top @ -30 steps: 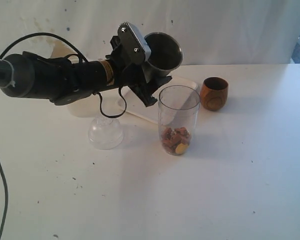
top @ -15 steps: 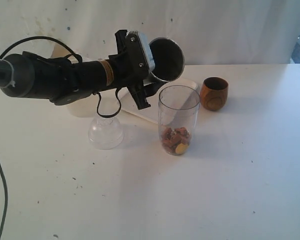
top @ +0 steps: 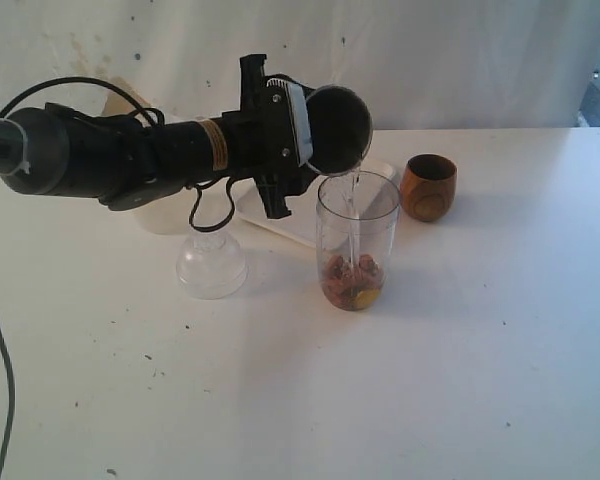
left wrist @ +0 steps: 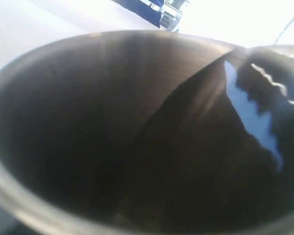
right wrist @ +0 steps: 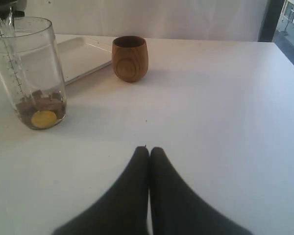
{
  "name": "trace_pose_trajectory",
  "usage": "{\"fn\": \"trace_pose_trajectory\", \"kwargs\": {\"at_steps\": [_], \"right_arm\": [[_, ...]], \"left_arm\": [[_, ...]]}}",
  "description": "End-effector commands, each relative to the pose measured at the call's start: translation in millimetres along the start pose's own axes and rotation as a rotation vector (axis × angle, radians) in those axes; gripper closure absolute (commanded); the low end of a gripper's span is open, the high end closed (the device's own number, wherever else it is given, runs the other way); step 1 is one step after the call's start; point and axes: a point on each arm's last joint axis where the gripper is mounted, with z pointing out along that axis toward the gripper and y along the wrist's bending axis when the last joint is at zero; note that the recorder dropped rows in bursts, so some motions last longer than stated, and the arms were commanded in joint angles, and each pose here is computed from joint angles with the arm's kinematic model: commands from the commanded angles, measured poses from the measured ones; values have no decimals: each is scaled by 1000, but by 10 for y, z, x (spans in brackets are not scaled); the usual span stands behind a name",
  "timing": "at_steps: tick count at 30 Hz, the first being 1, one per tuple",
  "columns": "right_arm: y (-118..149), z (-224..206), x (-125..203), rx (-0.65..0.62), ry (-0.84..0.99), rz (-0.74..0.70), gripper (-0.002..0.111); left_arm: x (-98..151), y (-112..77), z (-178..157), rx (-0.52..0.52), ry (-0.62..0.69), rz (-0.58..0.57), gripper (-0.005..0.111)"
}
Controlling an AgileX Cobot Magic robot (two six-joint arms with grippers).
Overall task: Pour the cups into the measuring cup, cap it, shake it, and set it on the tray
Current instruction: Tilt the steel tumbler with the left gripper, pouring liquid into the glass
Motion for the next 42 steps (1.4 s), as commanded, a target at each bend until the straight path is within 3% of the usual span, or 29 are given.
{"fn": "trace_pose_trajectory", "kwargs": {"at_steps": [1, 17, 25, 34, 42], "right_arm": [[-3, -1, -3, 5, -13, 7, 108], [-3, -1, -3, 5, -13, 7, 108], [-3, -1, -3, 5, -13, 7, 108], [-3, -1, -3, 5, -13, 7, 108], [-3, -1, -3, 5, -13, 7, 108]], "left_arm": [[-168, 185, -27, -118, -124, 67, 107], [-189, 252, -46, -178, -123, 163, 107], [-93, 266, -40, -183, -28, 29, 107], [-90, 261, -39, -179, -12, 161, 107], [-91, 259, -39, -177, -14, 166, 107]]}}
